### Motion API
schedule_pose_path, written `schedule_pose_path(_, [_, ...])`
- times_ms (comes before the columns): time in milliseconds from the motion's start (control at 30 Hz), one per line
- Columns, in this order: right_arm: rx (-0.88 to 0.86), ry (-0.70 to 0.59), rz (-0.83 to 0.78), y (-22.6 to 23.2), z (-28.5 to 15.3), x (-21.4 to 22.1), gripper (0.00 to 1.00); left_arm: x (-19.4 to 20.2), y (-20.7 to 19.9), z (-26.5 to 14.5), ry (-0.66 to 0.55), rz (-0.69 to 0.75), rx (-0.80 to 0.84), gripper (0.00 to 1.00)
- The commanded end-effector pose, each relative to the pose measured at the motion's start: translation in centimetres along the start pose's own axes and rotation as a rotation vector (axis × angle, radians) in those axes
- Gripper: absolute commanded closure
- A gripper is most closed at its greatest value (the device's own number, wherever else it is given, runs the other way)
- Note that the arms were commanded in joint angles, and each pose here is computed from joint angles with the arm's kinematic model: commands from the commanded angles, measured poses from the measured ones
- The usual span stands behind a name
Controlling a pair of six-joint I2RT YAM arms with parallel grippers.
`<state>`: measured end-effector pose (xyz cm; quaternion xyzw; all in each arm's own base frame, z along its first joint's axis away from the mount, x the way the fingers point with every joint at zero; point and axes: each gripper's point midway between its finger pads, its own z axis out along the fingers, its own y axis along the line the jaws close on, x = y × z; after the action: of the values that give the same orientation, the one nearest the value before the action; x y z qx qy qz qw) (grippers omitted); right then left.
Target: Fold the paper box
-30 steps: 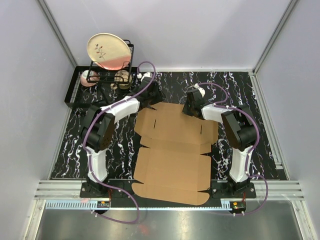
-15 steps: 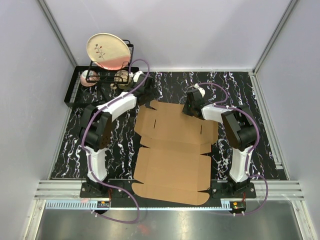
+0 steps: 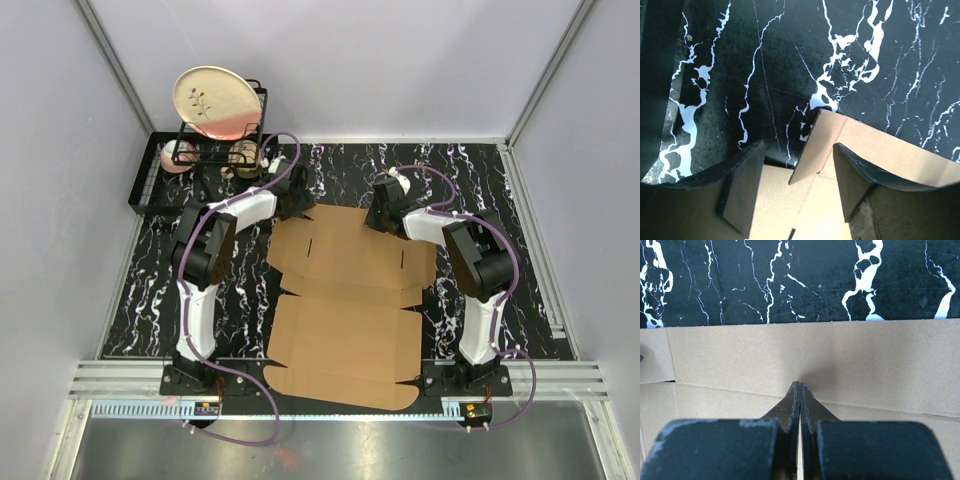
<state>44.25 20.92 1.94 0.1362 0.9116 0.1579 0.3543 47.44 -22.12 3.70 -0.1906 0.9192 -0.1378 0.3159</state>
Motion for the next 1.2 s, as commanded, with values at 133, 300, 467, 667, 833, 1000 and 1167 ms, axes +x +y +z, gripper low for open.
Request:
schedule_pose_path(133, [0.045,0.071,-0.015,-1.7,0.0,2.5,1.0,-1.6,-1.9,-0.3,-0.057,0.013,0.073,0.52])
schedule_pose_path(300, [0.045,0.073,-0.011,-1.7,-0.1,2.6,1.0,-1.4,-3.7,-0.8,-0.078,0.067,0.113,0.67])
schedule_pose_path(467, [0.048,0.067,-0.012,-1.8,-0.3,2.5,1.0,-1.1,-5.1,-1.2,-0.109,0.146,0.116,0.76])
schedule_pose_path(667, [0.049,0.064,-0.012,-1.8,-0.4,2.4,1.0,-0.2,-6.1,-1.8,-0.162,0.295,0.051,0.85])
schedule_pose_path(833, [0.052,0.066,-0.01,-1.9,-0.3,2.5,1.0,1.2,-6.8,-2.2,-0.222,0.469,-0.051,0.86])
schedule_pose_path(1000, [0.052,0.062,-0.008,-1.8,-0.4,2.4,1.0,3.0,-7.0,-1.3,-0.222,0.614,-0.146,0.83])
schedule_pose_path(1167, [0.056,0.061,-0.007,-2.0,-0.4,2.3,1.0,4.6,-6.4,0.1,-0.183,0.694,-0.208,0.65])
